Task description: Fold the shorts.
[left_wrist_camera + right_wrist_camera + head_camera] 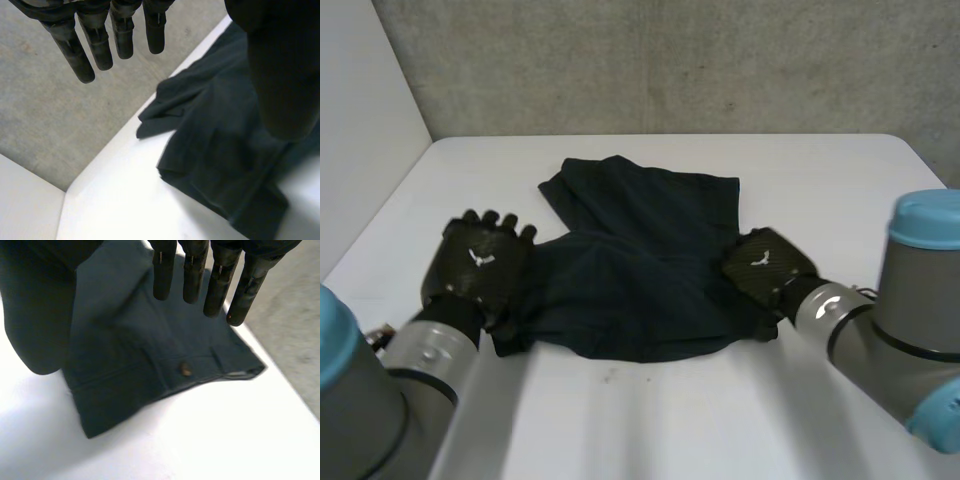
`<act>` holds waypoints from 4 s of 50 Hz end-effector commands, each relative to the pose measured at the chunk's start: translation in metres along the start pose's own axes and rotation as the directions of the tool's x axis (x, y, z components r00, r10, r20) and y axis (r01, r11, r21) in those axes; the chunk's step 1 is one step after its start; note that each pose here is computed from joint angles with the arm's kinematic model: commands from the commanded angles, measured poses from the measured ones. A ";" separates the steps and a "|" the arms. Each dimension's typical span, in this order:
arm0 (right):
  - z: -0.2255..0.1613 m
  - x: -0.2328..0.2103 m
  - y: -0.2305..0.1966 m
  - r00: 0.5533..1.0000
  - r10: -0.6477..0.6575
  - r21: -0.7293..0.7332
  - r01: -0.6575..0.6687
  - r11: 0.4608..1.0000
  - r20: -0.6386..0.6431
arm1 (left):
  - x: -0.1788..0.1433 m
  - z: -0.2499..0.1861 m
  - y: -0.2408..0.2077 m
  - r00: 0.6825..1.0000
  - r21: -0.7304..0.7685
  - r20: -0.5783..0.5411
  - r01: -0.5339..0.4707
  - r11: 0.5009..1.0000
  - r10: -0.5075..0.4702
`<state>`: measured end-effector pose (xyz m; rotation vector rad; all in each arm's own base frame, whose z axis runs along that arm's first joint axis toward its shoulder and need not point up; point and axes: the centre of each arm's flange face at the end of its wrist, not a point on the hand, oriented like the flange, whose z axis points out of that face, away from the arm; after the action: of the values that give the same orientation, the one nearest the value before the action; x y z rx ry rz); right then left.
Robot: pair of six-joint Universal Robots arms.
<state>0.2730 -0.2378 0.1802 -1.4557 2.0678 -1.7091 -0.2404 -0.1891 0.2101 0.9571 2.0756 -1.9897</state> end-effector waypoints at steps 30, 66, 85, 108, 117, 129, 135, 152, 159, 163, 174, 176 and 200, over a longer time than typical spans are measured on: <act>-0.001 -0.002 0.047 0.933 0.357 -0.049 -0.359 0.932 -0.043 | -0.026 0.048 0.056 0.960 -0.266 -0.209 0.126 0.956 -0.185; 0.036 -0.020 0.051 0.950 0.312 -0.019 -0.313 0.950 -0.026 | -0.034 0.038 0.016 0.981 -0.115 -0.153 0.101 0.988 -0.118; -0.037 -0.007 0.003 0.992 -0.064 -0.194 0.085 0.977 0.112 | -0.019 -0.059 0.024 0.955 -0.313 -0.273 0.025 0.950 -0.115; -0.054 -0.027 0.021 0.971 -0.049 -0.272 0.114 0.956 0.234 | -0.021 -0.051 0.021 0.971 -0.188 -0.238 -0.033 0.982 -0.013; -0.054 -0.032 0.028 0.972 -0.045 -0.271 0.109 0.956 0.231 | -0.043 0.032 0.004 0.989 0.009 -0.147 -0.018 1.000 0.019; -0.052 -0.039 0.038 0.977 -0.042 -0.255 0.096 0.962 0.210 | -0.025 0.145 0.041 0.959 -0.127 -0.217 0.156 0.980 -0.181; -0.050 -0.040 0.040 0.978 -0.023 -0.260 0.077 0.962 0.206 | -0.013 0.182 0.053 0.944 -0.157 -0.242 0.188 0.969 -0.223; -0.051 -0.043 0.044 0.978 -0.020 -0.263 0.076 0.962 0.207 | 0.000 0.232 0.063 0.943 -0.144 -0.253 0.184 0.972 -0.216; -0.051 -0.044 0.045 0.978 -0.020 -0.264 0.075 0.962 0.208 | 0.009 0.230 0.069 0.931 -0.200 -0.286 0.174 0.964 -0.227; -0.051 -0.043 0.045 0.978 -0.019 -0.264 0.075 0.962 0.207 | 0.007 0.230 0.068 0.935 -0.204 -0.276 0.171 0.964 -0.224; -0.052 -0.044 0.045 0.978 -0.019 -0.265 0.075 0.961 0.209 | -0.019 0.231 0.072 0.968 -0.240 -0.146 0.167 0.956 -0.206; -0.052 -0.044 0.045 0.978 -0.019 -0.265 0.075 0.961 0.209 | -0.021 0.230 0.077 0.969 -0.256 -0.135 0.166 0.952 -0.205; -0.052 -0.045 0.045 0.977 -0.019 -0.265 0.076 0.961 0.211 | -0.016 0.216 0.052 0.955 -0.216 -0.162 0.214 0.953 -0.251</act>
<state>0.2395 -0.1737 0.1421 -1.6879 2.2348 -1.2607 -0.2598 -0.4028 0.1339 0.9477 2.5187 -1.7055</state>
